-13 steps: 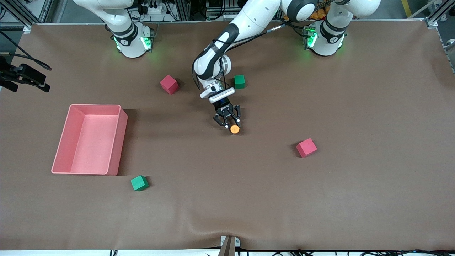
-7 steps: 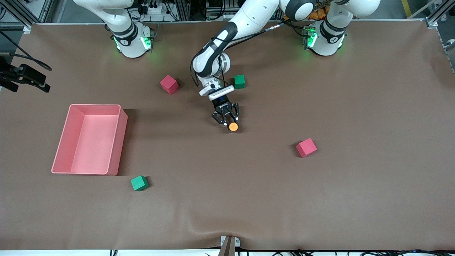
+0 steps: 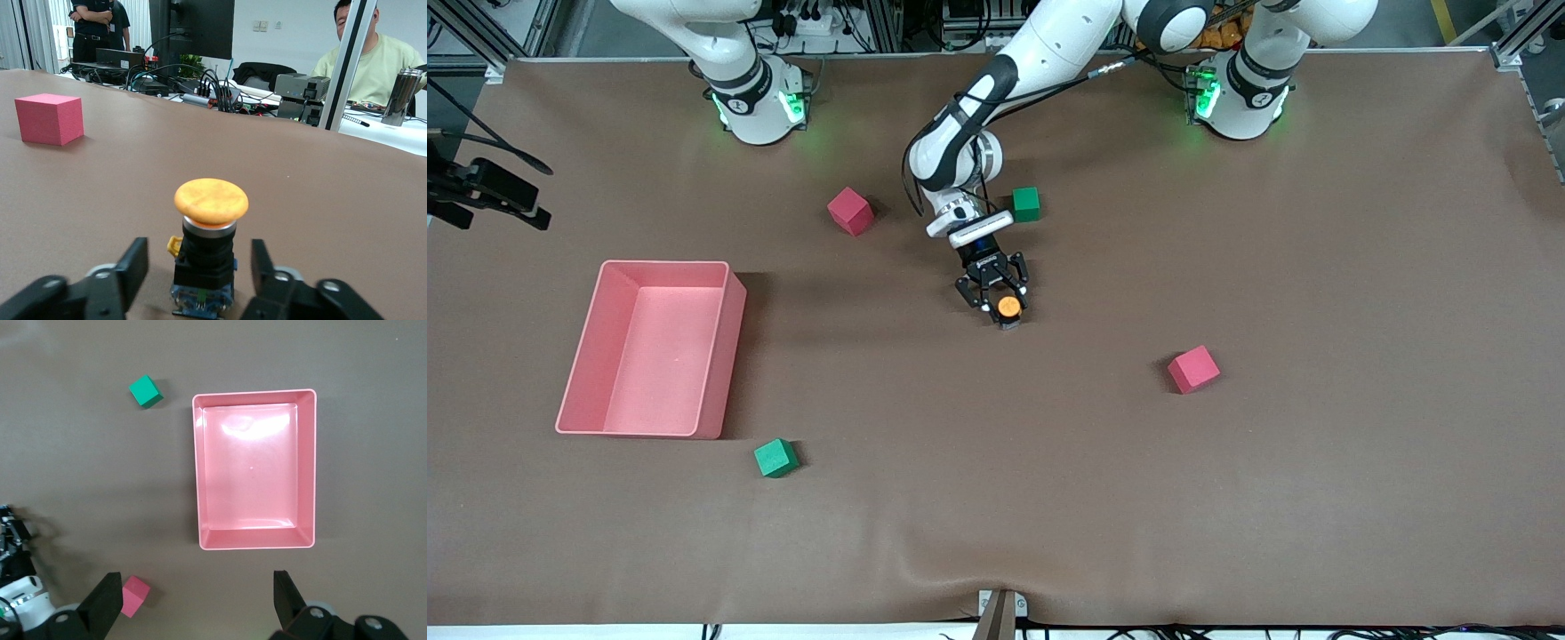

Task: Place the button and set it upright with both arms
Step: 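Lower the upright button onto the table with the left gripper, then open the left gripper and lift it off the button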

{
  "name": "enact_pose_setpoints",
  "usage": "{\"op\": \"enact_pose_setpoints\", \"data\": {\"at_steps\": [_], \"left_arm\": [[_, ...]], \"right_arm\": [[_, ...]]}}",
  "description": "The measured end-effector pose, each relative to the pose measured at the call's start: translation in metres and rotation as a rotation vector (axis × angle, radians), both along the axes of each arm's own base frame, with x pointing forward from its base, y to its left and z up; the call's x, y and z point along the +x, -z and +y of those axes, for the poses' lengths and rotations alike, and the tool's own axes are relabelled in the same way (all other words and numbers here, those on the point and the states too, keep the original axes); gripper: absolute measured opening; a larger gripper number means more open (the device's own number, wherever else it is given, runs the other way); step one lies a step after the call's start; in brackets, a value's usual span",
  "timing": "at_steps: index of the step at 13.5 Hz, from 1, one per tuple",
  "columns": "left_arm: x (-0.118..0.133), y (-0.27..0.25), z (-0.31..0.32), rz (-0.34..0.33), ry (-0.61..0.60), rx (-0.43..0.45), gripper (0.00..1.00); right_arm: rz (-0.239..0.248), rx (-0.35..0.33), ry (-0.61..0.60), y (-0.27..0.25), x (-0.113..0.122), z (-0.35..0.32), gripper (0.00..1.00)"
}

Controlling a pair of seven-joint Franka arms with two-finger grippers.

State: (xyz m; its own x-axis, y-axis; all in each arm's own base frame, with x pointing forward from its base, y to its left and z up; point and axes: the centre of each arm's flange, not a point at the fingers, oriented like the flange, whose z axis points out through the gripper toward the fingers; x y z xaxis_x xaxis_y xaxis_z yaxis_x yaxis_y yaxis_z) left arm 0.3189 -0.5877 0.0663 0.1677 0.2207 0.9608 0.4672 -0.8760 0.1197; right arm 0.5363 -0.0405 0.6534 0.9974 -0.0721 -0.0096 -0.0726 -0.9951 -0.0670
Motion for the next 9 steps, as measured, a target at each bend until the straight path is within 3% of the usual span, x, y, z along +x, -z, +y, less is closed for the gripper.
{"op": "enact_pose_setpoints", "data": {"at_steps": [2, 7, 9], "left_arm": [[0.0, -0.001, -0.001, -0.001, 0.0, -0.002, 0.98], [-0.001, -0.005, -0.001, 0.0, -0.01, 0.026, 1.0], [-0.001, -0.017, -0.006, 0.035, -0.029, 0.052, 1.0]], "right_arm": [[-0.005, 0.017, 0.024, -0.002, -0.001, -0.013, 1.0], [0.003, 0.021, 0.016, -0.003, -0.002, -0.009, 1.0], [0.002, 0.021, 0.012, -0.003, -0.002, -0.007, 1.0]]}}
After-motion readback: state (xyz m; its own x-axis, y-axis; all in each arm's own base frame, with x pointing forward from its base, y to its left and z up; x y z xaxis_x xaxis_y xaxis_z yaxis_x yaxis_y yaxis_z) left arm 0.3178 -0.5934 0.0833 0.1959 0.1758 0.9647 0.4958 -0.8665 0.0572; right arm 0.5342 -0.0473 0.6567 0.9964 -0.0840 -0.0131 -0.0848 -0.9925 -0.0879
